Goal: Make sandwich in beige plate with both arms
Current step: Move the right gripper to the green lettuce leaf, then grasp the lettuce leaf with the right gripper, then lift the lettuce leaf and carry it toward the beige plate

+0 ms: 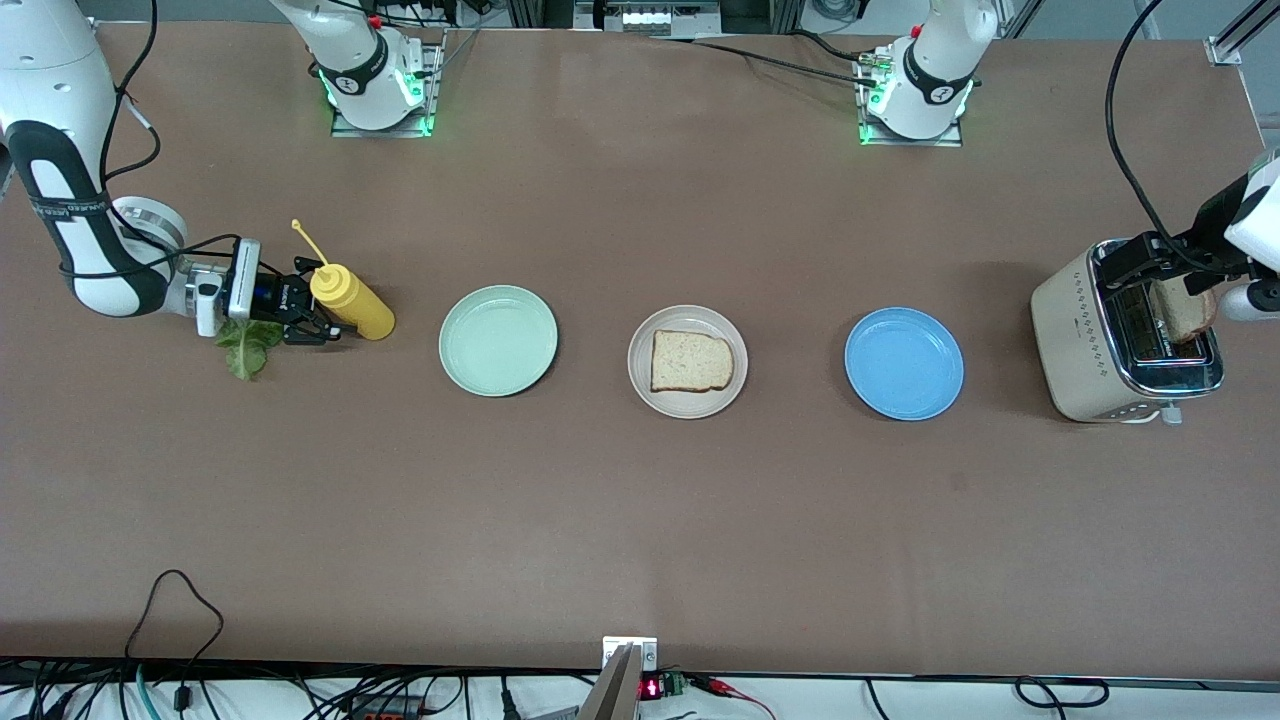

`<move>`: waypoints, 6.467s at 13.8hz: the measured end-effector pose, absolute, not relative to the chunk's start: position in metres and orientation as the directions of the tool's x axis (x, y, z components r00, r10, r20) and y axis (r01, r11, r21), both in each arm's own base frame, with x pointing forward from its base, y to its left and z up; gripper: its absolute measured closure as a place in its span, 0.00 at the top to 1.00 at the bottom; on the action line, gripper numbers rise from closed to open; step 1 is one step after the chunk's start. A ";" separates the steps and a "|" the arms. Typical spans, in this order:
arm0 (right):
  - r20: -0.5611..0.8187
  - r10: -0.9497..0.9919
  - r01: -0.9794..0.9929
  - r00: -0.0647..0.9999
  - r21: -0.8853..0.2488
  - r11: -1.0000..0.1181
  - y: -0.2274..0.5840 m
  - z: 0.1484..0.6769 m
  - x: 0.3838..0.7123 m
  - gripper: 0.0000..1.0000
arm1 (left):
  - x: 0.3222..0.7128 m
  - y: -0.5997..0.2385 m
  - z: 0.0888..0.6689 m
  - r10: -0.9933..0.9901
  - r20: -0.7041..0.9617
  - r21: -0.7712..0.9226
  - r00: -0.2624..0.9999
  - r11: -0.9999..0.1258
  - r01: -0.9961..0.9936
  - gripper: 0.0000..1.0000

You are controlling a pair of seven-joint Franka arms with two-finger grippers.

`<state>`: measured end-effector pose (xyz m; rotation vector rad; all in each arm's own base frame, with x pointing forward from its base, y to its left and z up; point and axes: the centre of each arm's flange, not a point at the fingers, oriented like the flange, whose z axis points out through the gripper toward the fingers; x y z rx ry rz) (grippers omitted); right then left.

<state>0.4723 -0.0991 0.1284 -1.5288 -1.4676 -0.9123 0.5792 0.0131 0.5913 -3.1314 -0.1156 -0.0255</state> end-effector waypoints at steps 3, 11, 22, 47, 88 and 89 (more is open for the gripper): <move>0.907 0.415 0.998 0.068 -0.067 -0.017 -0.110 0.127 0.470 1.00 | 0.579 0.013 0.591 0.074 0.016 -0.007 0.997 -0.997 0.074 1.00; 0.881 0.465 0.996 0.084 -0.070 -0.048 -0.174 0.132 0.454 1.00 | 0.579 0.013 0.591 0.074 0.016 -0.007 0.997 -0.997 0.074 1.00; 0.464 0.361 0.588 0.809 -0.615 -0.525 -0.222 0.208 0.483 1.00 | 0.579 0.013 0.591 0.074 0.016 -0.007 0.997 -0.997 0.074 1.00; -0.065 -0.015 -0.014 0.998 0.026 -1.000 -0.152 0.229 0.578 1.00 | 0.577 0.014 0.589 0.076 -0.004 -0.009 0.997 -0.997 0.076 1.00; -0.338 -0.101 -0.158 0.936 -0.146 -0.976 0.118 0.435 0.623 0.05 | 0.580 0.044 0.579 0.079 -0.022 -0.009 0.997 -0.997 0.079 1.00; -0.339 -0.156 -0.207 0.928 -0.119 -0.971 0.151 0.431 0.620 0.05 | 0.581 0.067 0.572 0.072 -0.034 -0.008 0.997 -0.997 0.072 1.00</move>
